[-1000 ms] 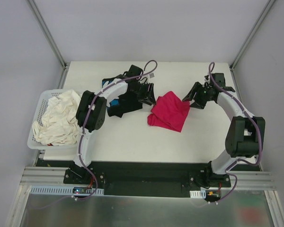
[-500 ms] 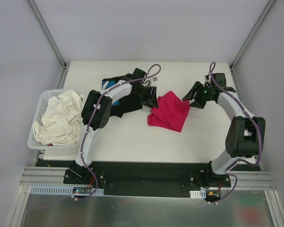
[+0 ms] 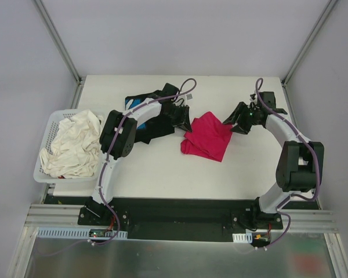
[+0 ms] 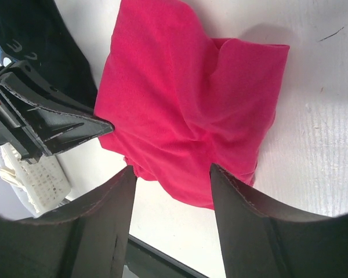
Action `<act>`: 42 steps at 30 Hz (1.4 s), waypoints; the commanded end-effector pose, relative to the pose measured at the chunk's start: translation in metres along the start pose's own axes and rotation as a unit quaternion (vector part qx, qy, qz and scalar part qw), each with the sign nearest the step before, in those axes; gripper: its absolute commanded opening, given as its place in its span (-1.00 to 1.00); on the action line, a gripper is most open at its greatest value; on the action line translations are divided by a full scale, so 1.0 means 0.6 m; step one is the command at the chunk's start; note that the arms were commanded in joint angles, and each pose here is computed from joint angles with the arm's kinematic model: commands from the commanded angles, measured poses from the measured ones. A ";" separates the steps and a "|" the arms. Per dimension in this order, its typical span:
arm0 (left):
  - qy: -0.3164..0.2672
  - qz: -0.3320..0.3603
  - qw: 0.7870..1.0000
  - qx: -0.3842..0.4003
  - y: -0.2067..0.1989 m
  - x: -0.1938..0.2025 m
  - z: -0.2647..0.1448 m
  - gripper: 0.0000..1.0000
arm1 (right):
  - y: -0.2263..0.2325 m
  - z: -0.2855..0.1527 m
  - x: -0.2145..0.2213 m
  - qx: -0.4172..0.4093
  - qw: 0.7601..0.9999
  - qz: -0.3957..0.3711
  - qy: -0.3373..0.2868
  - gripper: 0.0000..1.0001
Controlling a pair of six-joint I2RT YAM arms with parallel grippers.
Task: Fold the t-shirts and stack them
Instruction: Put the neatly folded tshirt into the corner of the board with both arms
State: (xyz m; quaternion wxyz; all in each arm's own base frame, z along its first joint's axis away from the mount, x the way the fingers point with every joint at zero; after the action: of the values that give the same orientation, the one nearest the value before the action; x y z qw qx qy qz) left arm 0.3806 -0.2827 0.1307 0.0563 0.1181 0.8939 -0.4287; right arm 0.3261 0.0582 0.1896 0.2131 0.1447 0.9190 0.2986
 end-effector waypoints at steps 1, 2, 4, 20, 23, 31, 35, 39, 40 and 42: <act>-0.002 0.009 1.000 0.004 -0.024 0.003 -0.011 -0.98 | 0.002 0.001 -0.005 -0.015 1.000 0.004 -0.004 0.13; -0.001 0.007 1.000 0.003 -0.023 0.004 -0.010 -1.00 | 0.001 0.003 -0.006 -0.015 1.000 0.005 -0.007 0.13; -0.002 0.009 1.000 0.005 -0.027 0.003 -0.012 -1.00 | 0.000 0.006 -0.005 -0.018 1.000 0.008 -0.003 0.15; -0.020 0.004 1.000 -0.004 -0.046 0.003 -0.032 -1.00 | -0.018 0.045 -0.011 -0.024 0.999 0.023 0.002 0.14; -0.029 0.010 1.000 -0.005 -0.061 0.006 -0.049 -1.00 | -0.028 0.062 -0.010 -0.024 0.999 0.028 0.012 0.14; -0.058 0.022 0.998 0.002 -0.109 0.002 -0.093 -1.00 | -0.034 0.085 -0.003 -0.026 0.999 0.028 0.024 0.14; -0.062 0.023 0.998 0.008 -0.129 0.005 -0.111 -1.00 | -0.032 0.096 -0.004 -0.027 0.999 0.027 0.031 0.14; -0.064 0.020 0.998 0.006 -0.136 0.013 -0.122 -1.00 | -0.033 0.100 -0.002 -0.031 0.999 0.030 0.033 0.14; -0.064 0.020 0.998 0.003 -0.137 0.016 -0.124 -1.00 | -0.030 0.095 -0.002 -0.033 0.999 0.028 0.029 0.14; -0.063 0.019 0.998 0.002 -0.143 0.027 -0.129 -1.00 | -0.029 0.092 -0.001 -0.030 0.999 0.026 0.026 0.14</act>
State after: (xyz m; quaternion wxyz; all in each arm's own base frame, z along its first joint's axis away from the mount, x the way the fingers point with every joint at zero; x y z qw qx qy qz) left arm 0.3611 -0.2743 0.2019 0.0973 0.1019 0.8931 -0.4273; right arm 0.3470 0.0685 0.1284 0.1656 0.1639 0.9162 0.3259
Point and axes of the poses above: each gripper's point midway between its finger pads, its own z axis out along the fingers, its own y axis along the line the jaws close on, x = y × z, the point moved 10 cm from there along -z, back along the fingers, and after that the axes turned 4 degrees about -z, right-handed, at the moved point
